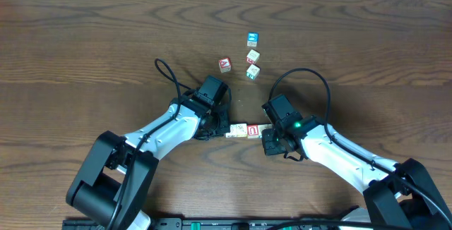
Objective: Lift 5 blocks
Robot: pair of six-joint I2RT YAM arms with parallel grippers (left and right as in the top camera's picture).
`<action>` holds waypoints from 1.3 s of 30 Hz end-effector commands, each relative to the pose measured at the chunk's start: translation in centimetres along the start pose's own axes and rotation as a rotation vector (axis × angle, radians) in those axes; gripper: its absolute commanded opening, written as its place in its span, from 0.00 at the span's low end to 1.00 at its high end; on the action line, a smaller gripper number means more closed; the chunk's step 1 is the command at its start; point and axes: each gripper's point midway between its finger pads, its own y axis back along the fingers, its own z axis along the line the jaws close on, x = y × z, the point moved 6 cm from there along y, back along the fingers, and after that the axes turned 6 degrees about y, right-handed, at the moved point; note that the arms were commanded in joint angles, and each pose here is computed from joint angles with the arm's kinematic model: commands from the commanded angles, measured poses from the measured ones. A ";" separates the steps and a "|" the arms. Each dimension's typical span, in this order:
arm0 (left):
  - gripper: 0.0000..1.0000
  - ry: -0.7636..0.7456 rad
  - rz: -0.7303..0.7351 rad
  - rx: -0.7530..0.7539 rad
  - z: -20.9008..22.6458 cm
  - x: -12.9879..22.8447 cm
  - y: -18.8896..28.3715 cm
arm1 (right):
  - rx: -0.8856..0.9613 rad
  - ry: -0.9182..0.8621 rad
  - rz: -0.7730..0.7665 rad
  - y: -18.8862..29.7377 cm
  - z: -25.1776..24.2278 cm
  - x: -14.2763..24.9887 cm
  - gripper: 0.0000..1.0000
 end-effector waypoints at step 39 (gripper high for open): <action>0.08 0.010 0.021 -0.013 0.5 0.3 -0.5 | -0.092 0.133 -0.063 -0.3 2.3 -1.0 0.01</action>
